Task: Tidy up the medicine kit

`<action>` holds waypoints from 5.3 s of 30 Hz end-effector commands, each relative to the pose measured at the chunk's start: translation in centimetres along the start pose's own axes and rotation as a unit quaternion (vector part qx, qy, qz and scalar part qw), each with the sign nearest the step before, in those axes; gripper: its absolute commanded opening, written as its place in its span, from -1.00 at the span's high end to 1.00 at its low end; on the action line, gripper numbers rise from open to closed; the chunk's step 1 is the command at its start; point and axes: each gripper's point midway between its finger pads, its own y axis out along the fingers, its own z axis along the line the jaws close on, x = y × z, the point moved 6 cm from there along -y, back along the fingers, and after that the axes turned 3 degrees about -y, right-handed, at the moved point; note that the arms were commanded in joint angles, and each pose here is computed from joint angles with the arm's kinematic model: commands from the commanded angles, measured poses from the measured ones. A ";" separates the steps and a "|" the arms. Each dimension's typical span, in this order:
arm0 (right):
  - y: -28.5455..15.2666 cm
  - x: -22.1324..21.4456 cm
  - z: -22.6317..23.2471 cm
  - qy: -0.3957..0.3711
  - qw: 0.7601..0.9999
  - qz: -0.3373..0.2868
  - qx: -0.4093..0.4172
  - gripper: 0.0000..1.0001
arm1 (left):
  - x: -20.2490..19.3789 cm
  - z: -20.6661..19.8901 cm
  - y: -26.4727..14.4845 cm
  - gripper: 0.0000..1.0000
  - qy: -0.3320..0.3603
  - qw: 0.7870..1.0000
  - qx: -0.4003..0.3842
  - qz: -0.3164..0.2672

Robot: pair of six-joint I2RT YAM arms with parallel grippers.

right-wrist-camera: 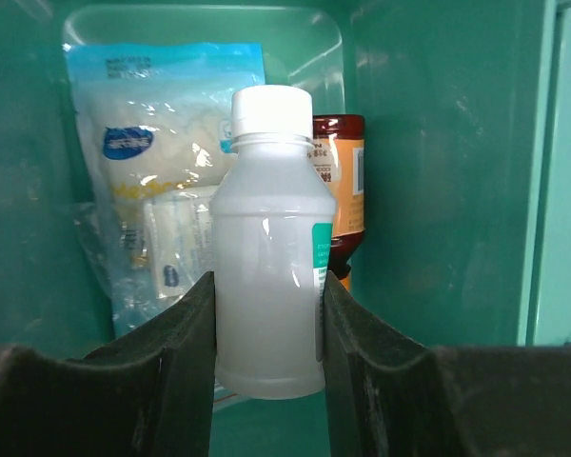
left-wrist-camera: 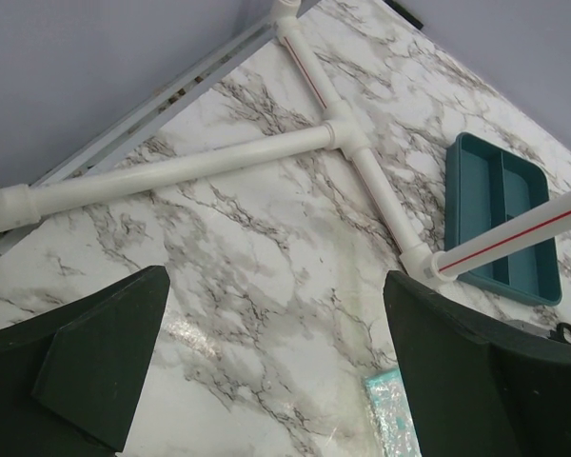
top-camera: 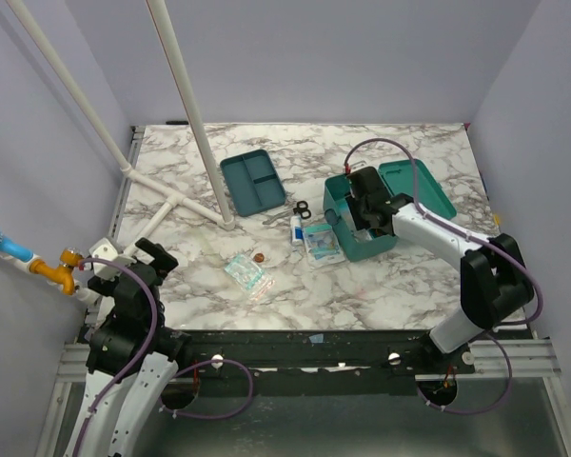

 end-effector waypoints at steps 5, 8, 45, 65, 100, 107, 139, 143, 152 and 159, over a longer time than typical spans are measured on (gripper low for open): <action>2.3 -0.3 -1.8 -0.036 0.997 0.030 -0.056 0.71 | -1.5 -2.3 0.5 -0.97 0.045 0.995 -0.076 0.048; 2.6 -0.4 -2.0 -0.039 0.997 0.035 -0.062 0.44 | -1.9 -3.0 0.5 -0.97 0.056 0.992 -0.098 0.064; -15.8 10.3 -0.5 0.123 0.932 -0.230 0.252 -0.59 | -4.9 -13.1 -2.9 -0.97 0.082 0.856 -0.411 0.303; -6.0 17.8 13.7 0.093 0.950 -0.148 0.259 -0.27 | -3.7 -12.9 -1.8 -0.97 0.104 0.882 -0.344 0.306; 11.2 14.7 24.7 0.030 0.983 -0.061 0.171 0.22 | -4.4 -9.7 -2.5 -0.97 0.143 0.889 -0.312 0.302; 11.8 13.6 24.8 -0.005 0.989 -0.059 0.135 0.67 | -4.0 -9.6 -2.4 -0.97 0.150 0.892 -0.310 0.293; -3.1 13.0 15.0 -0.017 0.984 -0.126 0.126 0.99 | 1.0 -9.8 -6.0 -0.97 0.128 0.892 -0.346 0.263; -6.0 10.4 13.3 -0.038 0.982 -0.120 0.143 0.99 | 2.1 -9.7 -6.9 -0.97 0.132 0.888 -0.355 0.260; -12.7 5.2 12.7 -0.139 0.949 -0.130 0.251 0.99 | 3.5 -9.0 -8.0 -0.97 0.149 0.888 -0.353 0.255; -15.6 1.5 14.2 -0.211 0.916 -0.116 0.322 0.99 | 4.2 -7.8 -8.4 -0.97 0.167 0.895 -0.336 0.241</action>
